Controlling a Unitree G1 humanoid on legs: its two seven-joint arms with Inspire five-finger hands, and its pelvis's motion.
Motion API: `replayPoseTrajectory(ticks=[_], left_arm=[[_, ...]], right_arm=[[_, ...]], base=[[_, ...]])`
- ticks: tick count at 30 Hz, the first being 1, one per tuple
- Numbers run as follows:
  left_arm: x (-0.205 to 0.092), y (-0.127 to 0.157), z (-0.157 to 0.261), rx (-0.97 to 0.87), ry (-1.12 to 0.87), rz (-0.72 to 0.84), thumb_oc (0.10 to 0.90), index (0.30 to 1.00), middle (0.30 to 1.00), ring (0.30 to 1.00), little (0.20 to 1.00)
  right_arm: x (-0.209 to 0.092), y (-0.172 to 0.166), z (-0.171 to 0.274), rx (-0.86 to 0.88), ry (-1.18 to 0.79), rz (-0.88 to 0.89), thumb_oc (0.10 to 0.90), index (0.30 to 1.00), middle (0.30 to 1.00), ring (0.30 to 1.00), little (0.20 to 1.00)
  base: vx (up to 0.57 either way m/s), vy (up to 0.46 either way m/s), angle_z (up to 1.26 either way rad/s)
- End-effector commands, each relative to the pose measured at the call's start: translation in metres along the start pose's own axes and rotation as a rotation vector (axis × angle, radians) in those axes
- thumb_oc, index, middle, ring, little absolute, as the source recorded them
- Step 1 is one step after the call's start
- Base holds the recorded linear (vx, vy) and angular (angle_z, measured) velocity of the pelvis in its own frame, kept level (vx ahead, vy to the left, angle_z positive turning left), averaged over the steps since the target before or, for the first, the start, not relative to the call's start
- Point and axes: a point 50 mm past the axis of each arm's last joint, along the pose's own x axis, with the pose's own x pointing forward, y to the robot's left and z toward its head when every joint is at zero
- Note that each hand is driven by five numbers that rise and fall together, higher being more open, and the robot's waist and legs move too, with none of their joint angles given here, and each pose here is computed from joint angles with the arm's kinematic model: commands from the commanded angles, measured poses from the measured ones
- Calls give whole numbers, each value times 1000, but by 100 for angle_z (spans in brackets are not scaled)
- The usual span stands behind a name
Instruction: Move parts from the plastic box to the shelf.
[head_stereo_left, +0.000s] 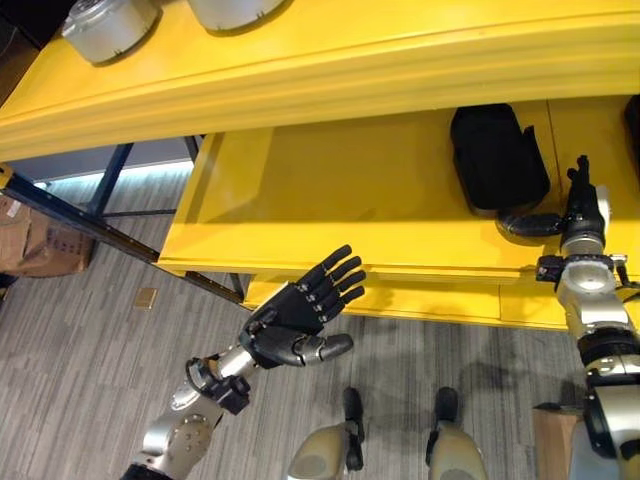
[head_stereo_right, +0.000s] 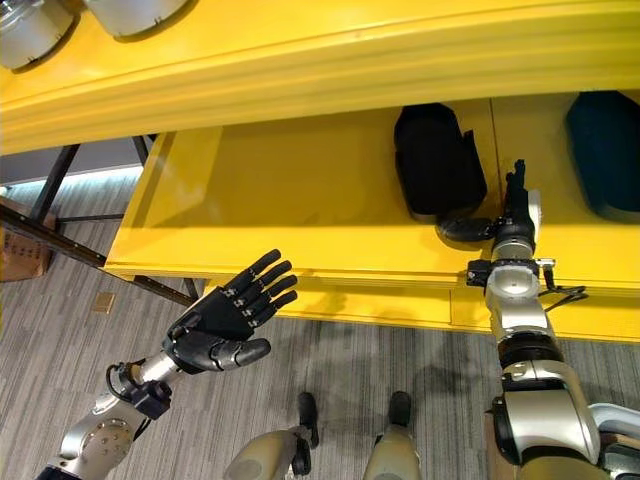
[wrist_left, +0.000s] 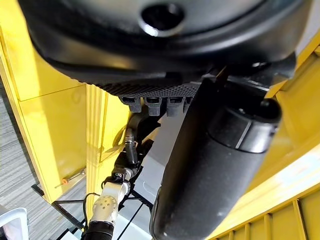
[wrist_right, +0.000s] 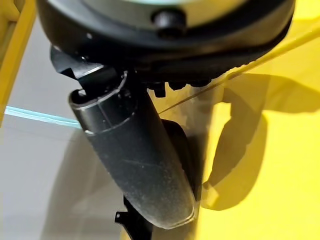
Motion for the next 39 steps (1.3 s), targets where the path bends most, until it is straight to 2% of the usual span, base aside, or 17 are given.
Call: replayPoseTrajectory(ticks=[1, 11, 32, 39], left_arm=[[24, -16, 27, 55, -183, -136, 900, 1000, 1000, 1000, 1000], [25, -17, 27, 57, -176, -136, 900, 1000, 1000, 1000, 1000], [26, -16, 24, 58, -174, -127, 900, 1000, 1000, 1000, 1000], [28, -17, 24, 59, -176, -124, 900, 1000, 1000, 1000, 1000]], right_arm=[[7, 23, 63, 22, -275, 53, 900, 1000, 1000, 1000, 1000], [6, 23, 67, 44, -282, 68, 900, 1000, 1000, 1000, 1000], [-3, 48, 68, 110, -268, 143, 900, 1000, 1000, 1000, 1000], [-6, 51, 63, 92, -248, 72, 900, 1000, 1000, 1000, 1000]], base=[[0, 0, 0], [3, 0, 1], [0, 0, 0], [0, 0, 0]])
